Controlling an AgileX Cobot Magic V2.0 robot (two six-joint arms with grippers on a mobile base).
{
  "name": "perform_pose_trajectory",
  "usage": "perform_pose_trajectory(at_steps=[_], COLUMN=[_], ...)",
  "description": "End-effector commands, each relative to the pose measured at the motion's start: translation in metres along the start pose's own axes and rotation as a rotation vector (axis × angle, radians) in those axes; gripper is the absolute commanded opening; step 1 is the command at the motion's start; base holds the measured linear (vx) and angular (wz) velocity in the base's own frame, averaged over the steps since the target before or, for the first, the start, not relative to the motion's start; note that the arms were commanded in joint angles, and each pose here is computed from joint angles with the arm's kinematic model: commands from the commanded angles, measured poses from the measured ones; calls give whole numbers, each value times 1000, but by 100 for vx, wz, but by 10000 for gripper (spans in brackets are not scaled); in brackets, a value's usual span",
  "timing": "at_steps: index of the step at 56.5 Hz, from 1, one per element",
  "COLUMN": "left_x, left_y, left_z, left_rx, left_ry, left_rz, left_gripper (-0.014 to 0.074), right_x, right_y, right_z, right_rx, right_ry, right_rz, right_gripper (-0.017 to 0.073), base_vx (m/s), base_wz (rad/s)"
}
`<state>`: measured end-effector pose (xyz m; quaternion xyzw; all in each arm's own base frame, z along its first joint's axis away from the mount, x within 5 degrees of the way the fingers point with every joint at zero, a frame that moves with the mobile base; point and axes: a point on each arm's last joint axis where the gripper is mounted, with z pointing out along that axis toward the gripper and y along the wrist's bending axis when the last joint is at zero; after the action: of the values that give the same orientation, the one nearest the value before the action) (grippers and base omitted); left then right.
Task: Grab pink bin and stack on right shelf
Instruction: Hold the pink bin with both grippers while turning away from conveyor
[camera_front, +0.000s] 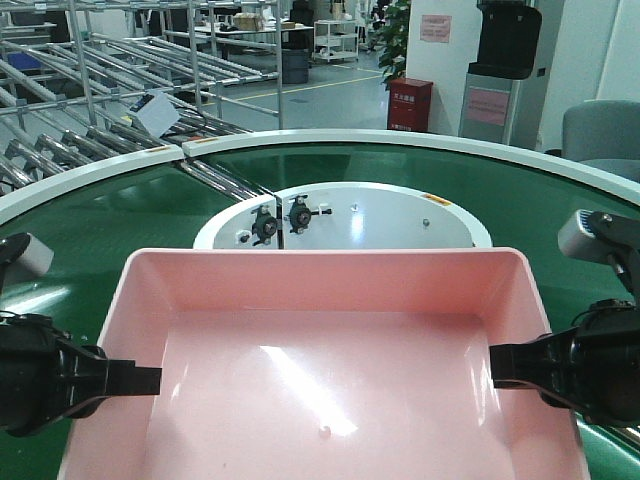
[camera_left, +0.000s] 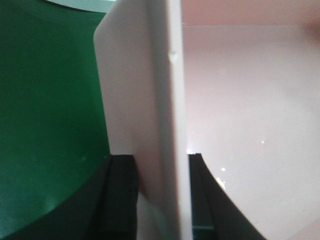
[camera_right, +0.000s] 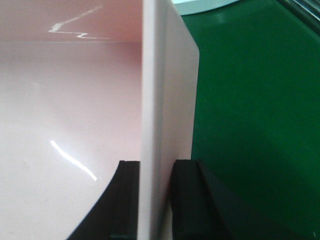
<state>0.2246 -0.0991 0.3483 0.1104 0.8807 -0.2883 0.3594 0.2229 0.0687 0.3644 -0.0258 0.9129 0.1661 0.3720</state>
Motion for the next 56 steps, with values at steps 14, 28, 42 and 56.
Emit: perform_pose_trajectory(at_steps=[14,28,42,56], left_x=[-6,-5,-5,-5], left_y=[-16,-16,-16,-16], left_z=[-11,-11,-11,-11], left_rx=[81,85,85,85], left_ry=[-48,-37,-37,-37], left_rz=[-30,-30,-30,-29], left_gripper=[-1,-1,-1,-1], right_x=[-17,-17,-17,-17], right_y=[7,7,7,7], right_z=[-16,-16,-16,-16], right_rx=[-51,-51,-51,-51], right_ry=[-160,-160,-160,-160], right_rz=[17,17,17,17], right_gripper=[-8,-8,-8,-8], base_vx=[-25,-23,-17,-13], base_wz=[-18,-42,-66,-81])
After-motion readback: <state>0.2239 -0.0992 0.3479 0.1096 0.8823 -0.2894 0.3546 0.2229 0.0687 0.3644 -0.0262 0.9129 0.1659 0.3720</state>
